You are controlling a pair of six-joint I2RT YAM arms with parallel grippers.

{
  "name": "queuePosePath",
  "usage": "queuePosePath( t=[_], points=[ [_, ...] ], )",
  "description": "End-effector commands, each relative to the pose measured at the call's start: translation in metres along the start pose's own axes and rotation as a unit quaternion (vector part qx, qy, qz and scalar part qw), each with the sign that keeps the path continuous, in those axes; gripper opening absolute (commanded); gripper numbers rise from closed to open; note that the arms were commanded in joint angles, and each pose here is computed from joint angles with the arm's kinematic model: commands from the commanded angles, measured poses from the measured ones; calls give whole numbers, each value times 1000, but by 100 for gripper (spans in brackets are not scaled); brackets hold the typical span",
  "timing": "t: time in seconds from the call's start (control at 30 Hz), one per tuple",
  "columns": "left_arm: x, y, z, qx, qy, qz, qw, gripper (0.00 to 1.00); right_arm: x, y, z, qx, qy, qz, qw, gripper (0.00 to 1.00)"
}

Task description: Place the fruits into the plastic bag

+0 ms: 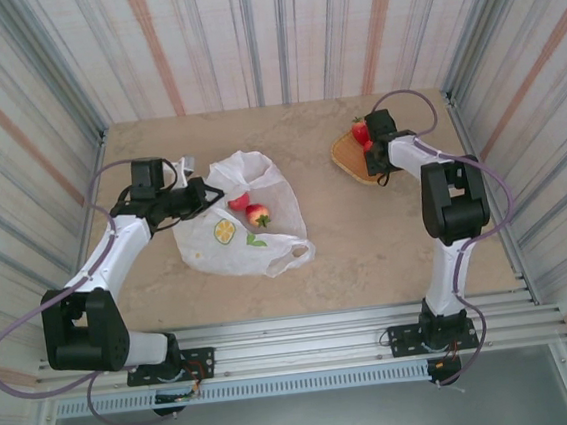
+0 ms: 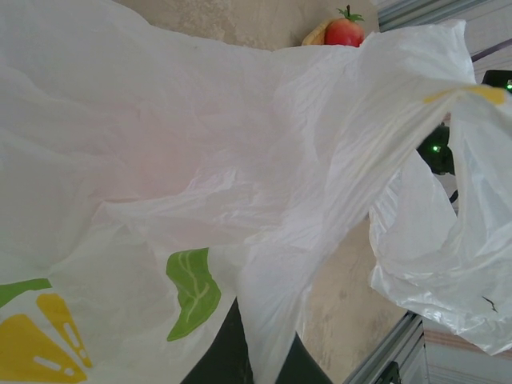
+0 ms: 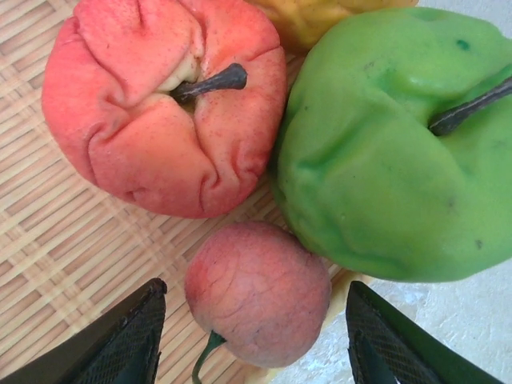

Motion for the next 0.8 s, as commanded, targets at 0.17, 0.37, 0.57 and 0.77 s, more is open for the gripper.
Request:
queuePosePath(
  t=[0.17, 0.37, 0.57, 0.77],
  points=[
    [-3, 4, 1, 3, 9, -11, 1000, 0, -2, -8, 1, 16, 14, -17, 1000, 56],
    [-3, 4, 1, 2, 8, -11, 1000, 0, 0, -12, 2, 19, 14, -14, 1000, 56],
    [-3, 4, 1, 2, 9, -11, 1000, 0, 2, -18, 2, 24, 17, -14, 999, 54],
    [-2, 3, 1, 4, 11, -12, 1000, 0, 3, -19, 2, 24, 17, -11, 999, 50]
  ],
)
Point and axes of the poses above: each hand's point on the last joint's axis, 136 mm out from that joint toward the fingers, its own y axis back along the fingers, its own x axis along the line the jaws close on, z = x × y, the point moved 8 cm from there along y, back along the fingers, and after that the axes turned 4 degrees about -y, right-handed, at the moved point
